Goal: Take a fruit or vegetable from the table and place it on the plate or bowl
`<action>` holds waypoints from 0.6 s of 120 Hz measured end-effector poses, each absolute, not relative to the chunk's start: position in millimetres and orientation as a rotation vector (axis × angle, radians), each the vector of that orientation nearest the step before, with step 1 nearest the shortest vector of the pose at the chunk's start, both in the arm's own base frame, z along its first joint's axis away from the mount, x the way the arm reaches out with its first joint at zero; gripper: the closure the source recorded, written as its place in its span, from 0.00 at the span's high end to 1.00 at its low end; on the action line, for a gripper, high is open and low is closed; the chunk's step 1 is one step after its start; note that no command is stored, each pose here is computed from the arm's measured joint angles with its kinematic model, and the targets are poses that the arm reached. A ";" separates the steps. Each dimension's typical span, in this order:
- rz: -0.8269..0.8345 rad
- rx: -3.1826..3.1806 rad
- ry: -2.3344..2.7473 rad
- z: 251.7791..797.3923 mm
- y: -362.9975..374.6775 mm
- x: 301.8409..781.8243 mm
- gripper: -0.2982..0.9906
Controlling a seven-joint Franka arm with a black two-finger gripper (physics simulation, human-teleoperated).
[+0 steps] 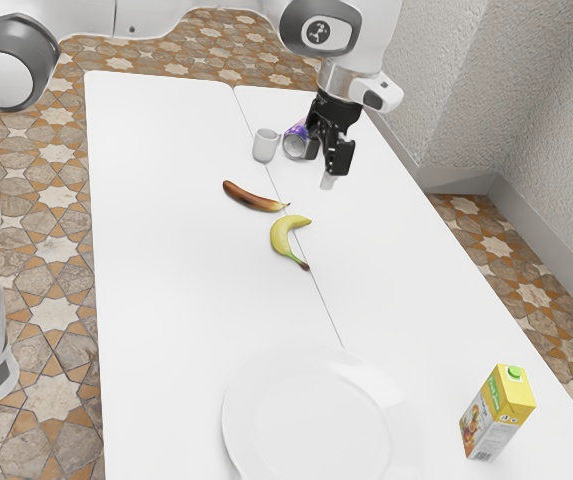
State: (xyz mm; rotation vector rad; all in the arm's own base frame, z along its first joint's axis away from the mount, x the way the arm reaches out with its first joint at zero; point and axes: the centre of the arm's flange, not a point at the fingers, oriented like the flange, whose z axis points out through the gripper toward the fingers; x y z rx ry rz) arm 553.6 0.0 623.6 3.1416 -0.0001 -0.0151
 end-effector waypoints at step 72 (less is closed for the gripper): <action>0.184 3.057 -0.902 669.4 209.7 573.9 0.77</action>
